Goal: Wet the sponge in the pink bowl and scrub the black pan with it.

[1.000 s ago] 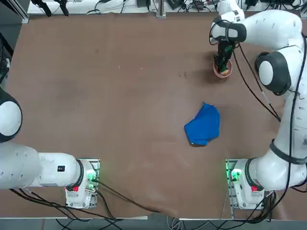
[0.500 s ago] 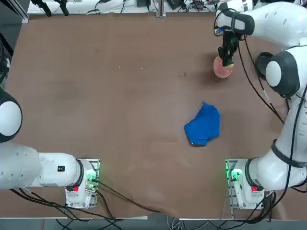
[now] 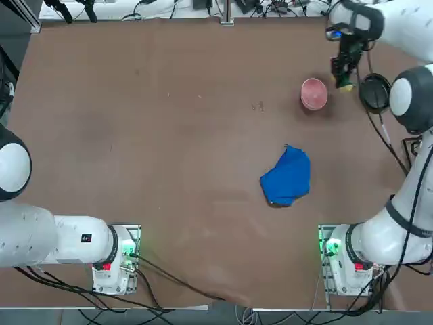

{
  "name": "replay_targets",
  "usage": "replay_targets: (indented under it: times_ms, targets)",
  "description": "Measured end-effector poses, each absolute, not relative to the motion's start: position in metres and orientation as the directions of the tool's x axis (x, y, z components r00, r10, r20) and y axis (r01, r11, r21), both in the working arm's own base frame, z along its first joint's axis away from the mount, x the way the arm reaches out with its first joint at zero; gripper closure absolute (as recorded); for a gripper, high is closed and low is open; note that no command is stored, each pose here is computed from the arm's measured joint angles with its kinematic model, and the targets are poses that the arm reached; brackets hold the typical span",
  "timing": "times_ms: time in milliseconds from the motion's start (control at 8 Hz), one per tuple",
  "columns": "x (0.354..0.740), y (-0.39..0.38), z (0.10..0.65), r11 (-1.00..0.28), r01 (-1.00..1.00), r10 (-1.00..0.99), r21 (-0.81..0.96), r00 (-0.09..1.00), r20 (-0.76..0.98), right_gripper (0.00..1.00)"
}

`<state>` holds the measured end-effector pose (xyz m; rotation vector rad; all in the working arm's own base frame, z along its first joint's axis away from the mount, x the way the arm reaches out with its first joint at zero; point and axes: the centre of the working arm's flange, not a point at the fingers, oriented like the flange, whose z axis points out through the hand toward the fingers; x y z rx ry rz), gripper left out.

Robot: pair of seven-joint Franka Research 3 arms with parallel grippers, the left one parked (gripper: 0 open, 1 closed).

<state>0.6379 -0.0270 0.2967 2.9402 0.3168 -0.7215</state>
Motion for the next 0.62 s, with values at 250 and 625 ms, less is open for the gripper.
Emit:
replay_targets:
  times_ms: [250,625]
  targets:
    - [0.637,-0.100,0.298,-0.986,0.166,0.136,0.033,0.894,-0.427,0.62]
    - [0.640,-0.168,0.280,-0.986,0.163,0.143,0.028,0.929,-0.342,0.62]
